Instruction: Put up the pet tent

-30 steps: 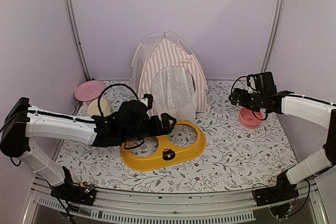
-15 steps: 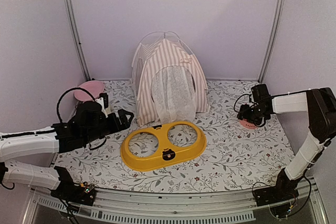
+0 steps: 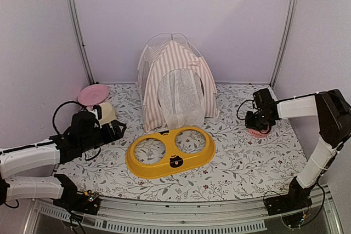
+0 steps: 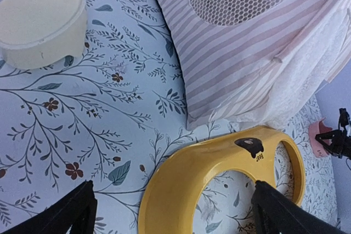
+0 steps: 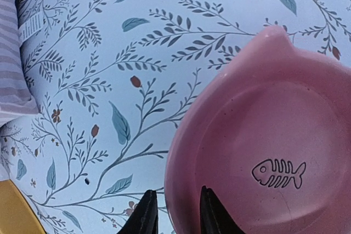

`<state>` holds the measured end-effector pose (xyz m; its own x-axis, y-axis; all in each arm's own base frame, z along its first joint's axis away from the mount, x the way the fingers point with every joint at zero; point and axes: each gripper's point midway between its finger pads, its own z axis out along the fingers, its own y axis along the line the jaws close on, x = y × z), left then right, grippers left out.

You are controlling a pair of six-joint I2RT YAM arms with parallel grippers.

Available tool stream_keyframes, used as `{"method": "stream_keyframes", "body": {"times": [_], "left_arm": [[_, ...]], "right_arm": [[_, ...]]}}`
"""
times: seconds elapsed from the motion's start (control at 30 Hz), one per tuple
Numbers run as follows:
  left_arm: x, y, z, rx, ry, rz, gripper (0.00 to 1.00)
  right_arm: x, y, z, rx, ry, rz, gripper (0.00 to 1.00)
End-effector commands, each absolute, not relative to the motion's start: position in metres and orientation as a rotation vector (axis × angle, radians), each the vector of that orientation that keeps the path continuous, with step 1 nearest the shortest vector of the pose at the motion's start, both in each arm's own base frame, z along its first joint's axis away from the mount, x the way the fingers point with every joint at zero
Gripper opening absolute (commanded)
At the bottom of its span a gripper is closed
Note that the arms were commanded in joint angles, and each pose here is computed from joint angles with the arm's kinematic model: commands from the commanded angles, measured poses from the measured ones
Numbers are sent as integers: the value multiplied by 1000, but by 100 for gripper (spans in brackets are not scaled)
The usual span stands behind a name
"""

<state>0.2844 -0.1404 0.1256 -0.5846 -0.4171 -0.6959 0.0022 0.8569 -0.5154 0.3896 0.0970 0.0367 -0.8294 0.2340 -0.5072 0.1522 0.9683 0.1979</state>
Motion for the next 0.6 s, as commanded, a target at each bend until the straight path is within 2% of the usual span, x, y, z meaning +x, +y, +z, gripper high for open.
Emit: {"method": "stream_keyframes", "body": {"times": [0.0,0.07,0.1,0.57], "left_arm": [[279,-144,101,-300,2183,-625,99],[279,-148,95,-290,2189,-652,100],[278,-150,90,-283,2199,-661,99],[267,-219,66,-124,2312,-804,99]], "right_arm": [[371,109,32,250,2608,205,18],[369,114,39,235,2596,214,1],[369,116,44,226,2586,217,0],[359,157,118,79,2456,300,0]]}}
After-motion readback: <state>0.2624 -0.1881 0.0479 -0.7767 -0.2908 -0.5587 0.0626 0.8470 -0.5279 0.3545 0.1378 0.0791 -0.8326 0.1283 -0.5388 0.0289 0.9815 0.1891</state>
